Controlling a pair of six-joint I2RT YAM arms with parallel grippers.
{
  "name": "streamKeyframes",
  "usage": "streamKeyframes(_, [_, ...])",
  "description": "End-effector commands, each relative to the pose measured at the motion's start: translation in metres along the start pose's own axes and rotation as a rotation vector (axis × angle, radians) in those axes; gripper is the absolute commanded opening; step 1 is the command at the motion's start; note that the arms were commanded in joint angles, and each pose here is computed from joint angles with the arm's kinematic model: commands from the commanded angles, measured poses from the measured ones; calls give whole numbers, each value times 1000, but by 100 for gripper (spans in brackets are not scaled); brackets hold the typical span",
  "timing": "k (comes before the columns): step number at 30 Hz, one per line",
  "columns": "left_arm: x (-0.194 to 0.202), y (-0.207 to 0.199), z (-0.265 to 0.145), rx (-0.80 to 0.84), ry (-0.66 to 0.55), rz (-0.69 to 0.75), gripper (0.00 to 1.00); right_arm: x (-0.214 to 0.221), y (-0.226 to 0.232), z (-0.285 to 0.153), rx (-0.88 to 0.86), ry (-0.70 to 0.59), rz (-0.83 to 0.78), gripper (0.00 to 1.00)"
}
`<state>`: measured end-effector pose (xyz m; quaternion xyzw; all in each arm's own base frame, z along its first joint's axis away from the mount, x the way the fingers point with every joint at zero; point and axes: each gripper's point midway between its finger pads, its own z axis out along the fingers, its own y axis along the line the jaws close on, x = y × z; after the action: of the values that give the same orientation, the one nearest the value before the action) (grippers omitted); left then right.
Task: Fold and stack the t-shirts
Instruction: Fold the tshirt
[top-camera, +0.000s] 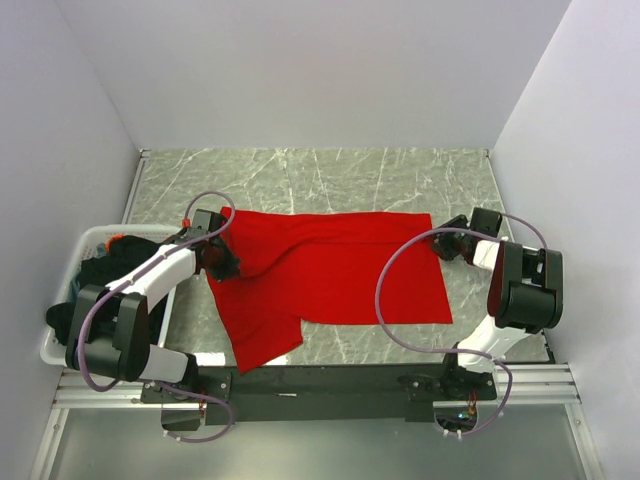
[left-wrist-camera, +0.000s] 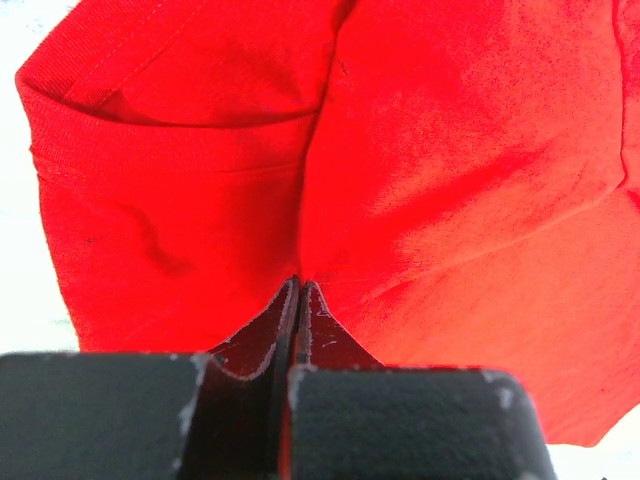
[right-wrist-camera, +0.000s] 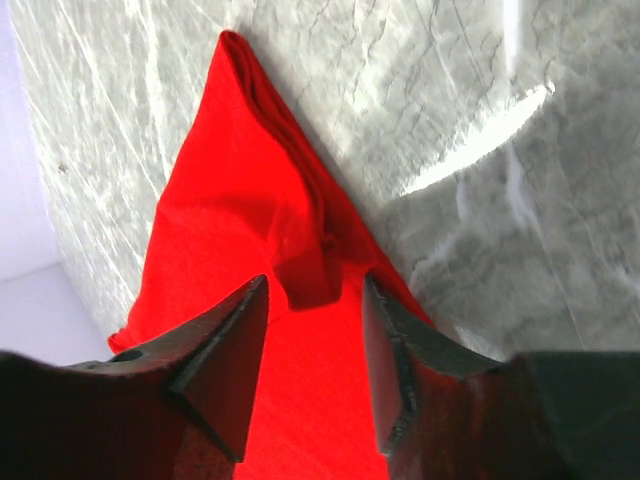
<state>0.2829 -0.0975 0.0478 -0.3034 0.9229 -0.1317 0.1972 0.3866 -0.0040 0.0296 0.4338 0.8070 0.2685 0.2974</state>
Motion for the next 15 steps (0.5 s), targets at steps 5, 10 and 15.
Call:
streamKeyframes(5, [-15,-12,-10,25,-49,30,3,-29,17,7,-21,-68,-15,41])
streamKeyframes(10, [-15,-13,-11,24,-49,30,3,-39,23,1,-7,-94,-59,24])
streamKeyframes(15, [-16,-13,-14,25,-53,35,3,-44,21,-6,32,-104,-114,7])
